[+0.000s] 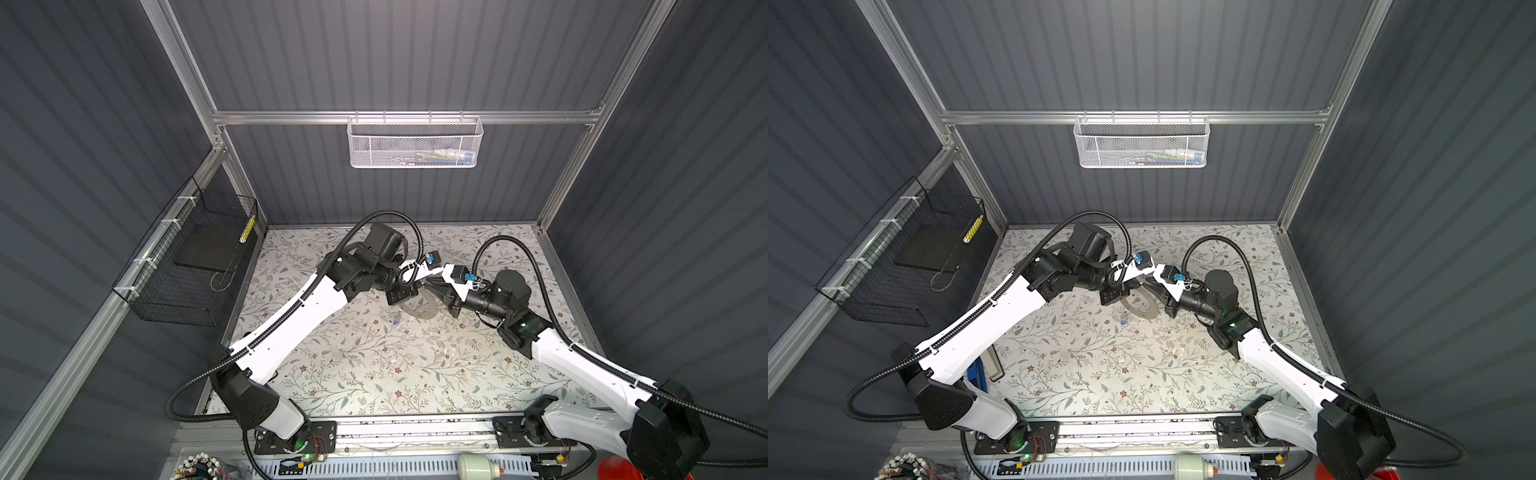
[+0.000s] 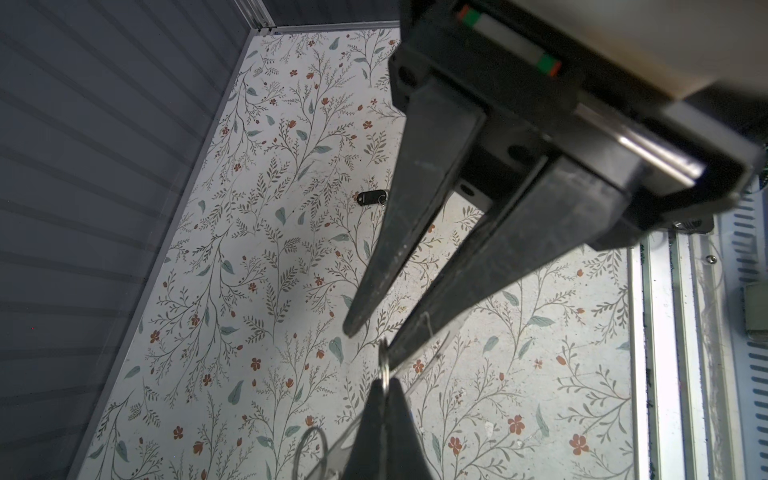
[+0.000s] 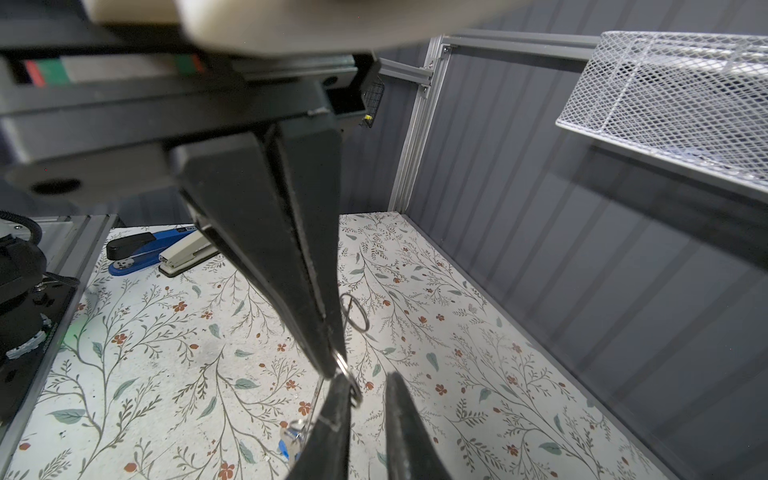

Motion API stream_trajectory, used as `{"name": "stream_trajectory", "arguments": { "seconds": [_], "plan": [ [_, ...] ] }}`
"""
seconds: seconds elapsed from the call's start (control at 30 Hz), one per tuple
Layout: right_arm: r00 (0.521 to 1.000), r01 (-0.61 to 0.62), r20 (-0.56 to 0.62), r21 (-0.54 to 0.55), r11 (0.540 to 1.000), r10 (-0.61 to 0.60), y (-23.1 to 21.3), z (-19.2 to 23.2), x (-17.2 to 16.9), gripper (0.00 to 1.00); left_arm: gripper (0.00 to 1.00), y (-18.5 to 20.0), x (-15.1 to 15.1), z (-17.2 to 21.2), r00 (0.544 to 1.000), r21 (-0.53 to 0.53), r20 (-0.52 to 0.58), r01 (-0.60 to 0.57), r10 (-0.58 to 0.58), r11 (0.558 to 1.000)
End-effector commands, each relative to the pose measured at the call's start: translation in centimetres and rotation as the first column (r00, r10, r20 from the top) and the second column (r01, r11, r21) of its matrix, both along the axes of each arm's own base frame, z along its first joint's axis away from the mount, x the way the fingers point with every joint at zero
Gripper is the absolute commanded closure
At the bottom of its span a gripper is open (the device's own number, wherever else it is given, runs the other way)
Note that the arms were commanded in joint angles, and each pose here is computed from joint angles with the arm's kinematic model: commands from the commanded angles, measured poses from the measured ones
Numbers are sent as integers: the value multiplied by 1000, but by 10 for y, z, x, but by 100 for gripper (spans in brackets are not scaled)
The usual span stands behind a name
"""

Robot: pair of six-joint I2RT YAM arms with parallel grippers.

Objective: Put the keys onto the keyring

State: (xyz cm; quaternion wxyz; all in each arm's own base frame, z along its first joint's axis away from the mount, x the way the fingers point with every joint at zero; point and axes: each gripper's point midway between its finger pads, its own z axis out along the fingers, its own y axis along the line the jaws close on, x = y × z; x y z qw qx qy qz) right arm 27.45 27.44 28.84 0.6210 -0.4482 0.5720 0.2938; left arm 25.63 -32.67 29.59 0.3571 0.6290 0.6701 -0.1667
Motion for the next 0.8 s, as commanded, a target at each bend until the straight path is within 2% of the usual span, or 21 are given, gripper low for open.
{"name": "stream_trajectory", "arguments": {
  "seconds": [0.0, 0.17, 0.37, 0.47, 0.57, 0.6, 0.67, 0.7, 0.77],
  "plan": [
    [1000, -12, 9, 34, 999, 12, 2, 10, 3, 86, 100, -7, -9, 4, 999, -12, 1, 52, -52, 999],
    [999, -35, -15, 13, 999, 36, 5, 3, 1, 90, 100, -9, -11, 7, 997, -26, 8, 74, -74, 997],
    [997, -79, -18, 20, 997, 79, 8, 3, -5, 100, 100, -11, -16, 3, 995, -37, 5, 103, -103, 994],
    [994, -102, -36, 30, 994, 103, 9, 2, -8, 100, 100, -10, -14, 4, 995, -44, 27, 96, -95, 994],
    [990, -123, -57, 51, 991, 126, 9, 3, -9, 100, 96, -8, -10, 7, 996, -56, 52, 70, -67, 996],
    [989, -133, -64, 62, 989, 137, 9, 3, -10, 100, 90, -7, -8, 8, 996, -59, 63, 59, -55, 997],
    [985, -145, -79, 88, 986, 152, 9, 5, -10, 100, 70, -6, -7, 9, 996, -64, 79, 52, -47, 997],
    [984, -144, -92, 101, 984, 154, 9, 6, -8, 100, 63, -4, -5, 11, 995, -69, 90, 42, -36, 997],
    [981, -147, -110, 124, 981, 161, 8, 8, -7, 100, 59, 3, -2, 13, 995, -79, 102, 12, -4, 997]
  ]
}}
